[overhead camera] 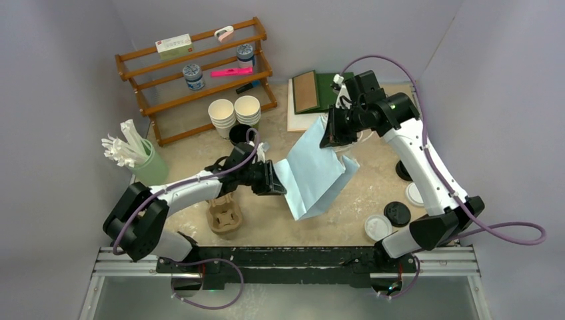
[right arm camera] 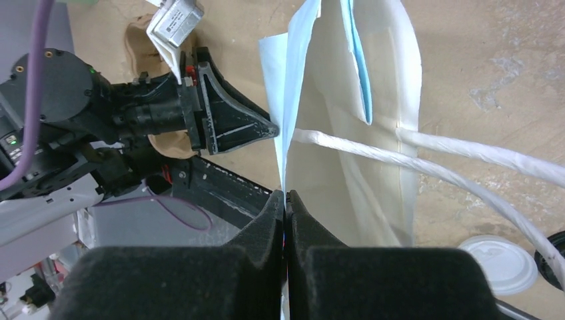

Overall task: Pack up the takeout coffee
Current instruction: Open the takeout bag at the center of the board.

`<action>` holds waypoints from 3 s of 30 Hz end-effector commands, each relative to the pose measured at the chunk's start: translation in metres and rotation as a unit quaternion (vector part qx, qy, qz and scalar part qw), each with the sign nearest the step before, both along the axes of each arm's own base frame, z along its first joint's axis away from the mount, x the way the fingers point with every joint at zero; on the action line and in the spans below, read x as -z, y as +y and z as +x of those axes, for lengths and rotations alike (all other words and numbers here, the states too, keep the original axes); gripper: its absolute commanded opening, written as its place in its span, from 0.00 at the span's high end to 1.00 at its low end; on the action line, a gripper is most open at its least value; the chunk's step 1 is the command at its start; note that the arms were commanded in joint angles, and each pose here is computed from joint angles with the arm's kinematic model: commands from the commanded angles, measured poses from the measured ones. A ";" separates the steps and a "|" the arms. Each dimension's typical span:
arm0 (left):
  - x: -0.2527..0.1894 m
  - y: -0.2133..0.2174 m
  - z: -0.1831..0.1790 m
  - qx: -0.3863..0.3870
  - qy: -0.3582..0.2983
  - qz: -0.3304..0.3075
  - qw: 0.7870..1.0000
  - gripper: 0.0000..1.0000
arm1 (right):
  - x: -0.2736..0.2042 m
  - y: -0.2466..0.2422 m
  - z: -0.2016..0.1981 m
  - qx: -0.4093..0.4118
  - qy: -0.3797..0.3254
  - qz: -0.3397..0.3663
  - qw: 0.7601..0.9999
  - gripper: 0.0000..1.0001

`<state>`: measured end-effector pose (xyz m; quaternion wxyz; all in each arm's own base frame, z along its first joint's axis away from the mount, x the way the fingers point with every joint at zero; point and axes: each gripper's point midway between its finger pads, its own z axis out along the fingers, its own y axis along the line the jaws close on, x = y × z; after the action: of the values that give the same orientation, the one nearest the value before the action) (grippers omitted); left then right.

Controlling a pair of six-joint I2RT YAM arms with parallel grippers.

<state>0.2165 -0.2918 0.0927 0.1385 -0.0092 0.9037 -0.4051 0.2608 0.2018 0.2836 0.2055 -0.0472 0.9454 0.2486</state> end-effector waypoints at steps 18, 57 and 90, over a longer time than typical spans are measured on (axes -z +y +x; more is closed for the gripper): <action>-0.015 0.013 -0.002 -0.024 -0.038 -0.015 0.999 0.67 | -0.030 -0.009 -0.006 0.014 -0.061 0.027 0.998 1.00; -0.208 -0.035 0.060 -0.006 -0.323 0.026 0.946 0.57 | -0.126 0.003 0.025 0.026 -0.190 0.062 0.980 0.38; -0.259 -0.114 0.082 0.027 -0.445 0.033 0.895 0.47 | -0.068 -0.060 0.009 0.158 -0.193 -0.019 0.968 0.62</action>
<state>0.2978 -0.3975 0.3241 0.4920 0.1915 0.7859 -0.3220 0.2653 0.1518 0.3558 0.4172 0.0317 0.8846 0.2061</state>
